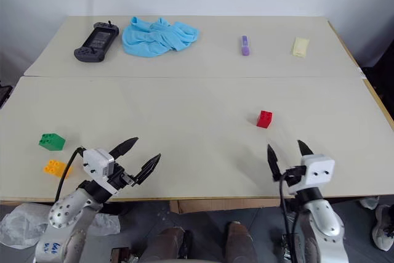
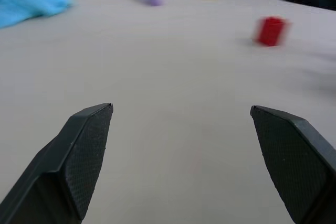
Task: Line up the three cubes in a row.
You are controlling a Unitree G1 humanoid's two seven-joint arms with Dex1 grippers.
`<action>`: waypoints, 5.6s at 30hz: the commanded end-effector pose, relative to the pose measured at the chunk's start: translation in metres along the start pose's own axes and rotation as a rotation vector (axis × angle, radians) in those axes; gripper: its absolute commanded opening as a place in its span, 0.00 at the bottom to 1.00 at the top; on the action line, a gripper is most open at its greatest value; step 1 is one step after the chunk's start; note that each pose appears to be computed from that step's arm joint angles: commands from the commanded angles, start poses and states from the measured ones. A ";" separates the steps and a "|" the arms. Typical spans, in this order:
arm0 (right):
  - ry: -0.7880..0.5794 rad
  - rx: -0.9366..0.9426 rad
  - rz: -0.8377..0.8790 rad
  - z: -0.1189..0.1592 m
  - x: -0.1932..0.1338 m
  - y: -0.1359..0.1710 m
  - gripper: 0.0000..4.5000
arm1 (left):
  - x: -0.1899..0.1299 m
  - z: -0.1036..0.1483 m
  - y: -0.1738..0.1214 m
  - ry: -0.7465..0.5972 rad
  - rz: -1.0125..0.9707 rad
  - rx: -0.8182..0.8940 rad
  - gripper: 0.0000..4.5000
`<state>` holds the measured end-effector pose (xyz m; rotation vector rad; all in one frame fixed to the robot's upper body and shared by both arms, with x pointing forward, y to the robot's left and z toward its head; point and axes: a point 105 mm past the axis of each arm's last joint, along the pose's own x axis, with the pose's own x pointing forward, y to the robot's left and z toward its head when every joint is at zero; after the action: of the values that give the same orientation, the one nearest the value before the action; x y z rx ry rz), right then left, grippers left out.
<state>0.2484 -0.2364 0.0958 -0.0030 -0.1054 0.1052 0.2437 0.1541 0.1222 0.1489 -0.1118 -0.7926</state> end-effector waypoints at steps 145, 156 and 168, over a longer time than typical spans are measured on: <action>-0.284 -0.116 1.475 0.092 0.044 0.160 0.99 | -0.157 0.015 0.158 0.463 0.939 -0.344 1.00; -0.289 -0.116 1.467 0.092 0.038 0.166 1.00 | -0.159 -0.002 0.166 0.550 0.906 -0.344 0.86; -0.282 -0.119 1.442 0.092 0.038 0.163 1.00 | -0.150 0.032 0.178 0.363 0.791 -0.227 0.33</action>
<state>0.2632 -0.0680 0.1818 -0.1705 -0.3361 1.5453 0.2607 0.3782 0.1520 -0.0377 0.3544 0.0456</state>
